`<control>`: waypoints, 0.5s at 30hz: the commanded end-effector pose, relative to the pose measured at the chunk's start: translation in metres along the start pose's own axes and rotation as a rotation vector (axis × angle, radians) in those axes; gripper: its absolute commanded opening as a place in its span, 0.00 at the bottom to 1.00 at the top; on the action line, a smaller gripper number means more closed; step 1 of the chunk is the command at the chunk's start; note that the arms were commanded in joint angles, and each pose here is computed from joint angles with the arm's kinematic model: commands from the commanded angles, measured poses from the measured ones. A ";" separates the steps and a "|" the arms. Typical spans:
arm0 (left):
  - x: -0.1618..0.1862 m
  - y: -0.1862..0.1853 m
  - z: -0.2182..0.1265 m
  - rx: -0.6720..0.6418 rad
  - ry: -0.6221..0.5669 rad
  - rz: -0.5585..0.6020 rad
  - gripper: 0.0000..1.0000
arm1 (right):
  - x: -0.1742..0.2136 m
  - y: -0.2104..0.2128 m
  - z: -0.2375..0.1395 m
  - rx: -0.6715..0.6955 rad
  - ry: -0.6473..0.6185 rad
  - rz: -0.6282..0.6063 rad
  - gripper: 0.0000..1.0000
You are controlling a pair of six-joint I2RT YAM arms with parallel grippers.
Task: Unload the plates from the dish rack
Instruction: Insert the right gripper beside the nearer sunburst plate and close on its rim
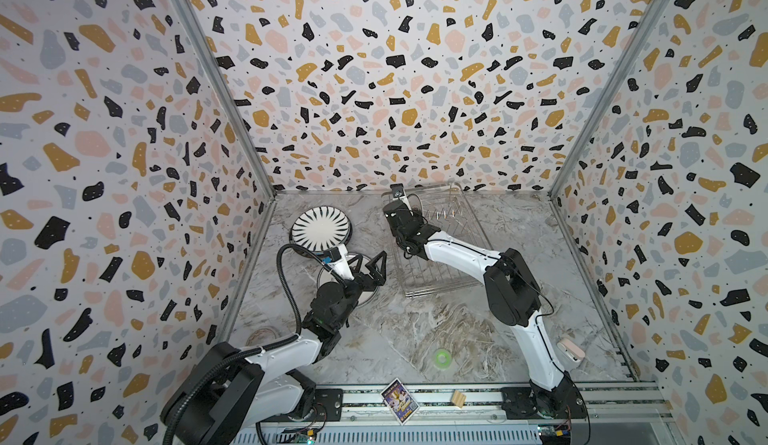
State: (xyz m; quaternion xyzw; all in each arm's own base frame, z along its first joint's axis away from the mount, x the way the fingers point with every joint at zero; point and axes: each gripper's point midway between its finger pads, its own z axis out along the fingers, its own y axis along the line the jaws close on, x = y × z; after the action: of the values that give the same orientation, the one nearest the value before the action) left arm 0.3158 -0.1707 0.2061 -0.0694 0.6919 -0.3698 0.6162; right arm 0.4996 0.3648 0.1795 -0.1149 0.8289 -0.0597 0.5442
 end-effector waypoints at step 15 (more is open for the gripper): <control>-0.017 0.010 -0.020 -0.060 -0.084 0.018 1.00 | -0.086 -0.012 -0.060 0.061 -0.195 0.004 0.09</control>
State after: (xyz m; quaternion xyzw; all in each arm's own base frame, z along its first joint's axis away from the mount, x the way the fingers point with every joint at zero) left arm 0.3079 -0.1519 0.2108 -0.0945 0.6834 -0.3514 0.6329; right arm 0.4878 0.3763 0.2058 -0.1404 0.7994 -0.1110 0.5736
